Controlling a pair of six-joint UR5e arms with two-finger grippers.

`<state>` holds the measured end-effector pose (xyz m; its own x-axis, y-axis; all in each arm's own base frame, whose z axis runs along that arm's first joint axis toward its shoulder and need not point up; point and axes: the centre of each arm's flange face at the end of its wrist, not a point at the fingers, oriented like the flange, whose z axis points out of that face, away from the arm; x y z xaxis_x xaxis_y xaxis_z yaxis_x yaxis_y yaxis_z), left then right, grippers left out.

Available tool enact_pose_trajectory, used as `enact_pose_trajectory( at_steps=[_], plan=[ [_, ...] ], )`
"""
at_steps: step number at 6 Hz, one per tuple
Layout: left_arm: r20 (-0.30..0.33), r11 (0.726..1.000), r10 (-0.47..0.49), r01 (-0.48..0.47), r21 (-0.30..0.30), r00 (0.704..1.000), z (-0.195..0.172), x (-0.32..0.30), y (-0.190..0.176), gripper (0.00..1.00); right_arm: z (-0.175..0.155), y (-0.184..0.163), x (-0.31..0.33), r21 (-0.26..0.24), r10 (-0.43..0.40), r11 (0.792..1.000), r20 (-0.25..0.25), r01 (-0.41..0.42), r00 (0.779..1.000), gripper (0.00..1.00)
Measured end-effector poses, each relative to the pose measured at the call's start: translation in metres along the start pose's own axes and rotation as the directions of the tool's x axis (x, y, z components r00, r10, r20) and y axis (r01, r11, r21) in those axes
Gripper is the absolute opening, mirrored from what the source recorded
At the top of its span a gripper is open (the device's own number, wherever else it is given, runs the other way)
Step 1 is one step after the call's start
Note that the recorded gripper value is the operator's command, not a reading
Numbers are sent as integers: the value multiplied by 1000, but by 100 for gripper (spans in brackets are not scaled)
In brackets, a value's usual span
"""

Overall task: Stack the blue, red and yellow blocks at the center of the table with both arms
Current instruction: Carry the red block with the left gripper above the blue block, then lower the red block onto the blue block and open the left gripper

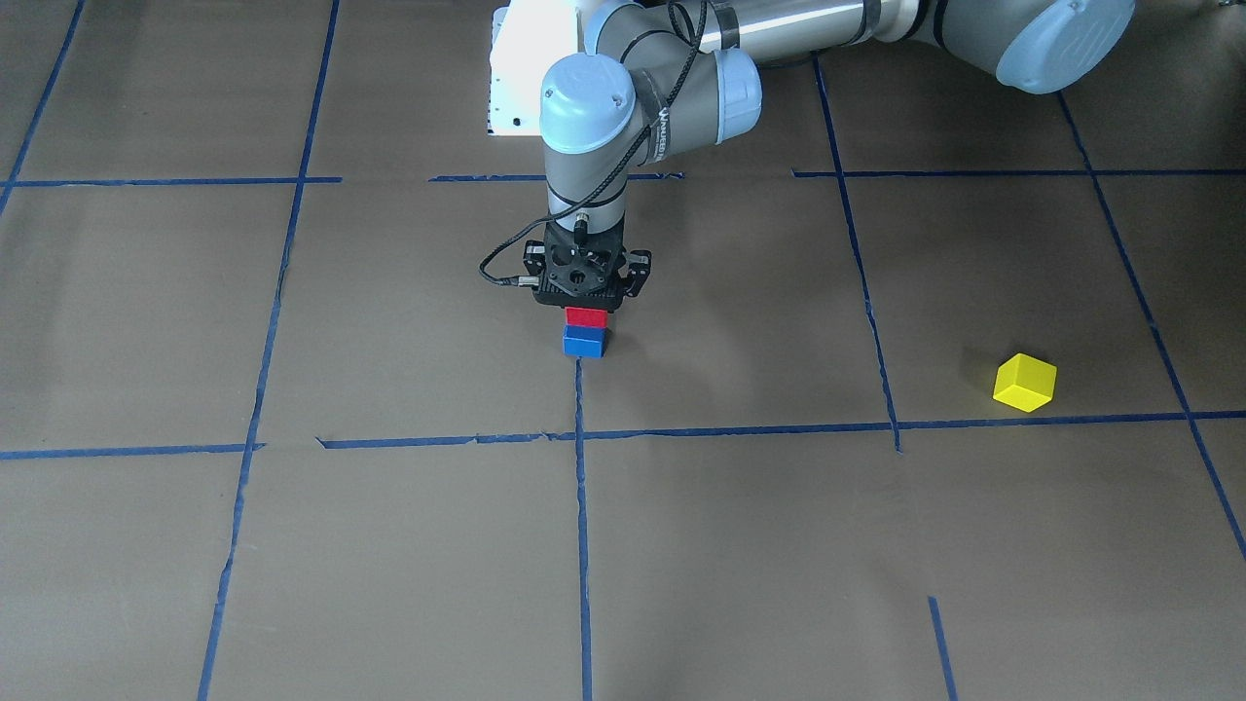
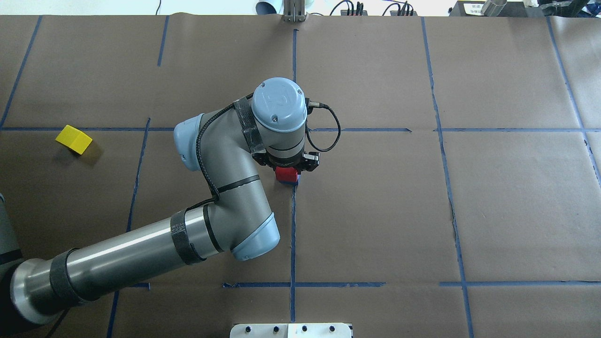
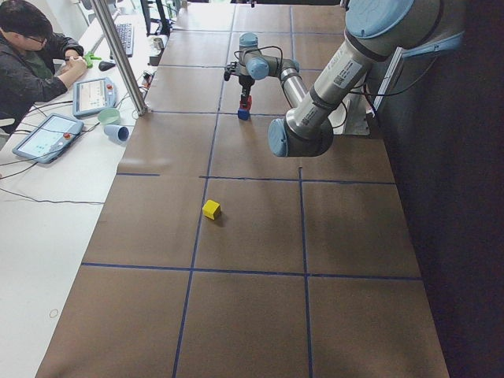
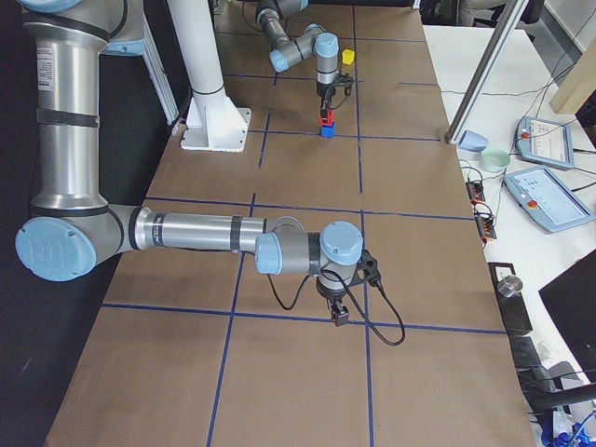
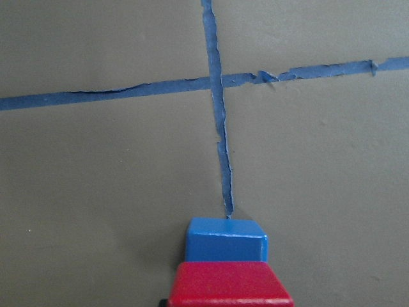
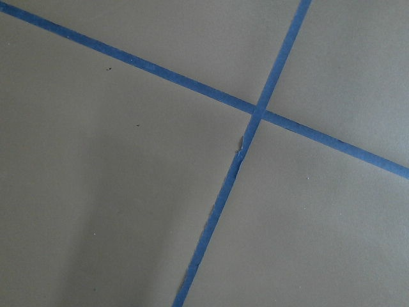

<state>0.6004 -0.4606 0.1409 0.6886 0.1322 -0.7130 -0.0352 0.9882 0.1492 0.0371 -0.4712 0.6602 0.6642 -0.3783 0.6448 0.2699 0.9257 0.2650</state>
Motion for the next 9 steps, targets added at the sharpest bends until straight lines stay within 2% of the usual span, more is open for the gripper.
enact_pose_trajectory(
  at_steps=[7,9],
  plan=[
    [7,1000,6,-6,3,1000,2,-2,-6,3,2,1,1,-4,3,1000,1,-3,1000,100],
    [-14,1000,10,-10,17,1000,11,-2,-11,5,1,1,1,-3,2,1000,1,-2,1000,100]
  ],
)
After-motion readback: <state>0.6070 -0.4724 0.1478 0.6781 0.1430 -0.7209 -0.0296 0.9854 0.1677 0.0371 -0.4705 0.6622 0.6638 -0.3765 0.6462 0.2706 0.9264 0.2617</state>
